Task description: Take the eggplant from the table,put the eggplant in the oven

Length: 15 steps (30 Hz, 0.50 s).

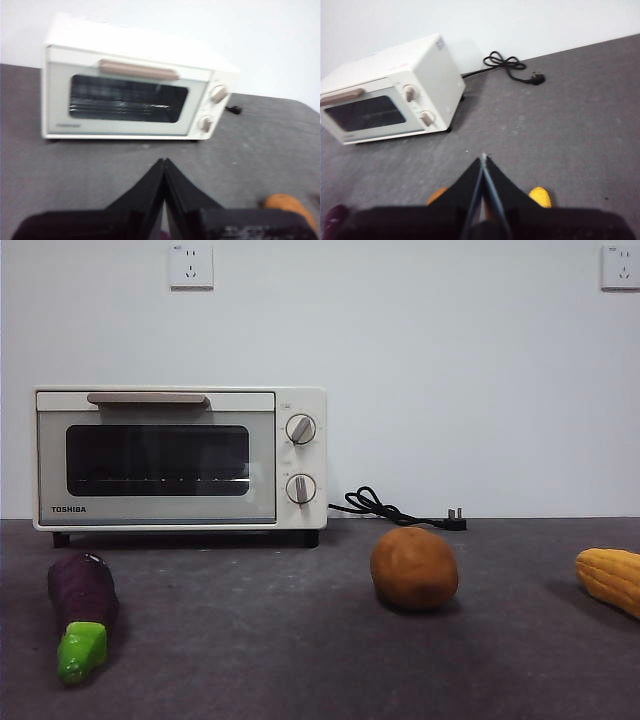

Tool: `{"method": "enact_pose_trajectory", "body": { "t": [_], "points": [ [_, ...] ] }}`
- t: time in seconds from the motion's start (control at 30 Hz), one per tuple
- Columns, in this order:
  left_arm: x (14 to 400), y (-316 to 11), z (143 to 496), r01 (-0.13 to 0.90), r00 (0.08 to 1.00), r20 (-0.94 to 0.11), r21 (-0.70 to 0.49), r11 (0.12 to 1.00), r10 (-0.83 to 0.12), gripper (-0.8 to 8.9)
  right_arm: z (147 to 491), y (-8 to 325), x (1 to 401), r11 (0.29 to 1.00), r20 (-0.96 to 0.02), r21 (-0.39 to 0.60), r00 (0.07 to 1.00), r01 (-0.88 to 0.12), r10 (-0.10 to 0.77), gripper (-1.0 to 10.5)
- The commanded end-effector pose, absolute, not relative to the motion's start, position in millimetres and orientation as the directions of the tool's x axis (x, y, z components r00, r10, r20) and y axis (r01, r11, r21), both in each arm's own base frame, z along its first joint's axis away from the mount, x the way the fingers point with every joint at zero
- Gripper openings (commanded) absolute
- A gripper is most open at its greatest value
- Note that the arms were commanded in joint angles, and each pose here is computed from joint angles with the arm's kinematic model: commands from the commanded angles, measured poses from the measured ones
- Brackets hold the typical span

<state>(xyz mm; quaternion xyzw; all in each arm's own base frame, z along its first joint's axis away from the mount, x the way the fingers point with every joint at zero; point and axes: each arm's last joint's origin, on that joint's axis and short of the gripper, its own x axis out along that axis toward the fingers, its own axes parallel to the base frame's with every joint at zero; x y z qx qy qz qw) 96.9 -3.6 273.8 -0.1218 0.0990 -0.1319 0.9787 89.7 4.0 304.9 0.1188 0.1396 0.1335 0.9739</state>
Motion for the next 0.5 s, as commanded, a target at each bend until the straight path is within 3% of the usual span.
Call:
{"method": "enact_pose_trajectory", "body": {
  "t": [0.03,0.27,0.5],
  "points": [
    [101,-4,297,0.275,0.930,-0.169,-0.270,0.923,-0.327,-0.05,328,5,94,0.933,-0.266,0.232,0.905,-0.273,0.331,-0.1],
    [114,-6,355,0.337,0.885,-0.251,-0.232,0.912,-0.391,-0.06,375,9,108,0.882,-0.348,0.249,0.814,-0.399,0.466,-0.1],
    [124,-15,404,0.422,0.852,-0.256,-0.180,0.888,-0.457,-0.05,413,24,121,0.783,-0.320,0.270,0.715,-0.560,0.621,-0.1]
  ]
}}
